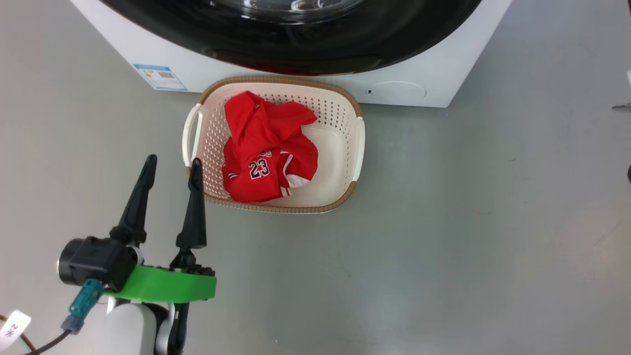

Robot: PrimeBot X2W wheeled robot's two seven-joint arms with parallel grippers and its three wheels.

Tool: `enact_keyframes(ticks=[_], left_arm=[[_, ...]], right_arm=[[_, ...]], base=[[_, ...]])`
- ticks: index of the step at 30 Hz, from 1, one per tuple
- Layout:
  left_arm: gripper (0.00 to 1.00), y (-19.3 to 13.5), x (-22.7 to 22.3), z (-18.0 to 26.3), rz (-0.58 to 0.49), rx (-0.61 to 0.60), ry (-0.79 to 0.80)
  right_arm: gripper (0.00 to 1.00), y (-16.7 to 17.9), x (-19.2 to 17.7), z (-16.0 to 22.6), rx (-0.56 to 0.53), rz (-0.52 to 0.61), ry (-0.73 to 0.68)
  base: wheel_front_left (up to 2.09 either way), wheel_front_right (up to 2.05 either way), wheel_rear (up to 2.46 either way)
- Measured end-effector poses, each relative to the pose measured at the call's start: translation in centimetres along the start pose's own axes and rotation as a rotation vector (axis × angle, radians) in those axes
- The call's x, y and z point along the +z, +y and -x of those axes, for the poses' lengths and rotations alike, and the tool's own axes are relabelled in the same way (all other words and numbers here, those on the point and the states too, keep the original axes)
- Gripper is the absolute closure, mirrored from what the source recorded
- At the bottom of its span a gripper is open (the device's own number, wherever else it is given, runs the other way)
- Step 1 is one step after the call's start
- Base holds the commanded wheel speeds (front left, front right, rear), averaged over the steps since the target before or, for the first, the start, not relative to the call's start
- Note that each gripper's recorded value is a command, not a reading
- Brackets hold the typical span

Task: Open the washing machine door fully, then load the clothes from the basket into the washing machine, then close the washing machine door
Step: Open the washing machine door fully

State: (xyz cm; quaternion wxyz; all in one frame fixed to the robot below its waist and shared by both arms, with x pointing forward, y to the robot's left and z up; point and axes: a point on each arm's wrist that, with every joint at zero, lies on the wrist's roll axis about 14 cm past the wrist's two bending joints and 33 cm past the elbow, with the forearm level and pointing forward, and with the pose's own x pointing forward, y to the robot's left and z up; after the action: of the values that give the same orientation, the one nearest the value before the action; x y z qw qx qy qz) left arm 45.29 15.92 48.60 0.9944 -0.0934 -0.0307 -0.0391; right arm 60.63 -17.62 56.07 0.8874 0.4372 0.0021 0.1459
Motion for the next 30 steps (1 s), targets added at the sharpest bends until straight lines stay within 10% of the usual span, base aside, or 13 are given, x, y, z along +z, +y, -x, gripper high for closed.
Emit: enact_keyframes(ticks=[13, 30], left_arm=[[0.00, 1.2, -0.9, -0.3, 0.000, 0.041, 0.020], [0.00, 2.6, -2.0, -0.9, 0.023, 0.095, 0.038]], right_arm=[[1.00, 1.1, -1.9, -4.3, 0.057, -0.229, 0.200], [1.00, 2.8, -5.9, -8.7, 0.124, -0.247, 0.410]], base=[[0.00, 0.00, 0.00], [0.00, 0.00, 0.00]])
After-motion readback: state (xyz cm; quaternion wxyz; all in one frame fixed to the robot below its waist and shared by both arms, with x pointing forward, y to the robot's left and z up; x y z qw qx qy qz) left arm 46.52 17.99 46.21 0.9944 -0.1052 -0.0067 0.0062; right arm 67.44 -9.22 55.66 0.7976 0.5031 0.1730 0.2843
